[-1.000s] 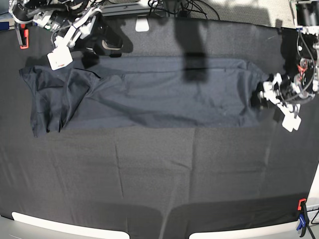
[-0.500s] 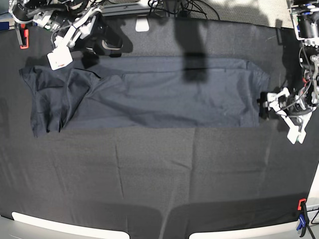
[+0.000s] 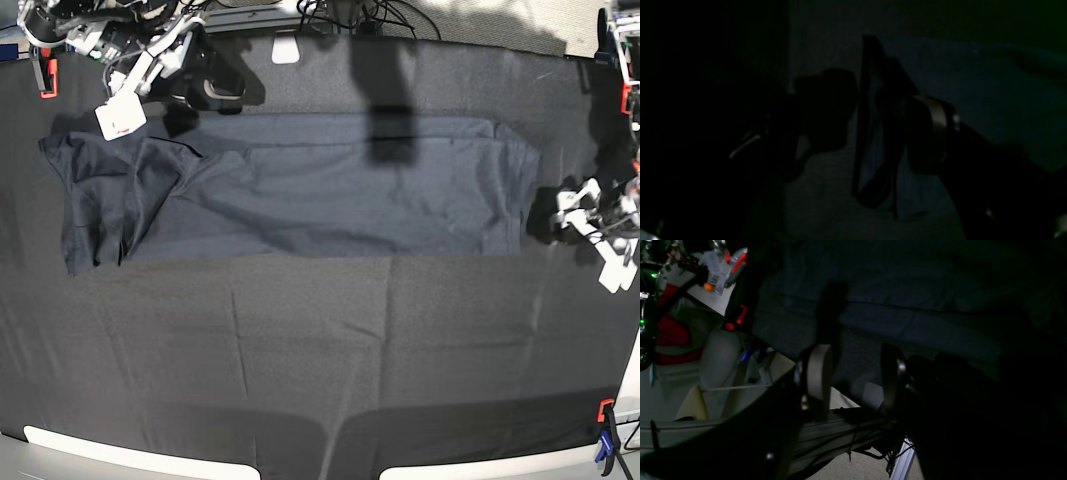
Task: Layout the t-shirt on the table in an organized manner, then fold the t-shirt properly
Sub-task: 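Grasp the shirt end with the left gripper and pull it outward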
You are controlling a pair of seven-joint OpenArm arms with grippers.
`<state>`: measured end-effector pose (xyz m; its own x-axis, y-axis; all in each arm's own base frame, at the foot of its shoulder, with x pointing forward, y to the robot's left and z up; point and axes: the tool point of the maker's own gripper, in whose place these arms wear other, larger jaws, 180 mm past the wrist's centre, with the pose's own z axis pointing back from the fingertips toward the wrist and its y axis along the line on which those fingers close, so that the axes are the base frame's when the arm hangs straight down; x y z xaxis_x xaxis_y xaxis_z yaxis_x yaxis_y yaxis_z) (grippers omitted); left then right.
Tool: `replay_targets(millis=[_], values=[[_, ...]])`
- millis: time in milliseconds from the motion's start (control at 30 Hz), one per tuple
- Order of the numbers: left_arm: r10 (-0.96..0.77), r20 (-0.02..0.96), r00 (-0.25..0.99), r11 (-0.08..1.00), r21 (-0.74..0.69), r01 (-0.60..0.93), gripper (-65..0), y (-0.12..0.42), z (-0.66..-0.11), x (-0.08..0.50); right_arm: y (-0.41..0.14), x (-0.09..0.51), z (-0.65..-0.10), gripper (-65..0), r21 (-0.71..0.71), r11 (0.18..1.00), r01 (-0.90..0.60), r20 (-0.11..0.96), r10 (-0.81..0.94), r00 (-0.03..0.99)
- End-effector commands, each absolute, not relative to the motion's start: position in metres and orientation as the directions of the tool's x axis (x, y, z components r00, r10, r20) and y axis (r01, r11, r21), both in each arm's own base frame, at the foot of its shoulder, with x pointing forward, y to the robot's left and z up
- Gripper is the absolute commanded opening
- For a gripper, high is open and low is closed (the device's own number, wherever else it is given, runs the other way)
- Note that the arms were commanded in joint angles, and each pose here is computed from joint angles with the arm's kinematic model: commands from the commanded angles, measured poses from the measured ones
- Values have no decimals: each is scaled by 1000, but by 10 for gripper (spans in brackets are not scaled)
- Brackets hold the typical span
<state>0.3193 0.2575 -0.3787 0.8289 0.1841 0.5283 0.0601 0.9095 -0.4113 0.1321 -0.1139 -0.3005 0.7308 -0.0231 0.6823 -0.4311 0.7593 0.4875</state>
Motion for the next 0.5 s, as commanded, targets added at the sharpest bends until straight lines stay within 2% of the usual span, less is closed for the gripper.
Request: replay_targets(millis=[0, 100, 167, 300, 467], values=[[198, 550, 811, 889, -450, 88, -199, 257, -367, 325, -110, 134, -289, -414, 474, 741, -476, 720, -15, 694], [223, 510, 831, 799, -584, 144, -199, 239, -373, 313, -110, 134, -289, -414, 473, 741, -476, 720, -15, 694], [253, 484, 838, 771, -624, 127, -199, 239, -380, 309, -110, 134, -289, -414, 473, 741, -476, 720, -15, 693], [272, 440, 856, 769, -634, 82, -199, 245, -395, 300, -110, 134, -289, -414, 473, 741, -476, 720, -15, 693], [245, 448, 860, 770, -629, 107, -199, 242, -397, 294, -110, 134, -289, -414, 473, 741, -476, 720, -15, 694]])
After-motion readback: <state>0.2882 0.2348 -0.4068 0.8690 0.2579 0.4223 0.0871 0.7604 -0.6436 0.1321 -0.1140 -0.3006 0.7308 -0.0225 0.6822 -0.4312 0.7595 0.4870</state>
